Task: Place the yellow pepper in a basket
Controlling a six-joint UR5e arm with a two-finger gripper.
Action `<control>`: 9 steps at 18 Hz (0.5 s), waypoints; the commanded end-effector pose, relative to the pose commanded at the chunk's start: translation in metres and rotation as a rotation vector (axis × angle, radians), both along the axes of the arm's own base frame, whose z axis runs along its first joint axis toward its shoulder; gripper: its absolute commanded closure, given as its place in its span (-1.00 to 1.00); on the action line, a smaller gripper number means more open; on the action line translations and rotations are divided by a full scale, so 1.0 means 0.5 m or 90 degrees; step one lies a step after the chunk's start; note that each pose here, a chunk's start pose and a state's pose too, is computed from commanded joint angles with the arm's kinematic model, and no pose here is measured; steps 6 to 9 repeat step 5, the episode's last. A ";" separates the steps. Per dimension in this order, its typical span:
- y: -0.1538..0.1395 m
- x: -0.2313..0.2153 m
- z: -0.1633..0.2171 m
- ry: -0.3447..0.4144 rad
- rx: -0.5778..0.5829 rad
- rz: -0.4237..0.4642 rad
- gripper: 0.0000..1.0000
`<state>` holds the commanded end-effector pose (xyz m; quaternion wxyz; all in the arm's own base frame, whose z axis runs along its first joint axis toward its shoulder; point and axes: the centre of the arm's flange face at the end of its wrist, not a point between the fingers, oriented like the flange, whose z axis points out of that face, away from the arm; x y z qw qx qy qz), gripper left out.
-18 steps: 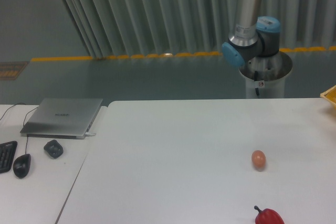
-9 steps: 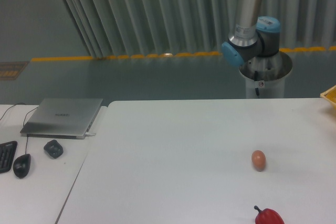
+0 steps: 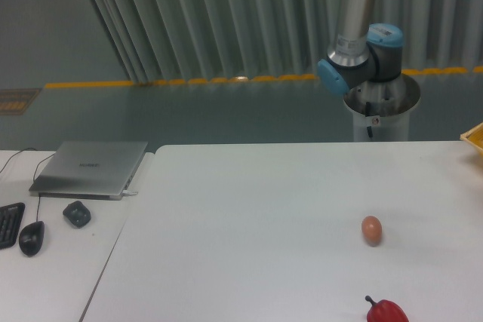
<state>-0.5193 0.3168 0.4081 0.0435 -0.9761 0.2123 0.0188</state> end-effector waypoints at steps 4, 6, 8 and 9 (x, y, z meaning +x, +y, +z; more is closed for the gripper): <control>-0.002 0.001 -0.001 0.001 -0.005 0.000 -1.00; -0.003 0.002 0.000 0.003 -0.008 0.000 -1.00; -0.003 0.002 0.000 0.003 -0.008 0.000 -1.00; -0.003 0.002 0.000 0.003 -0.008 0.000 -1.00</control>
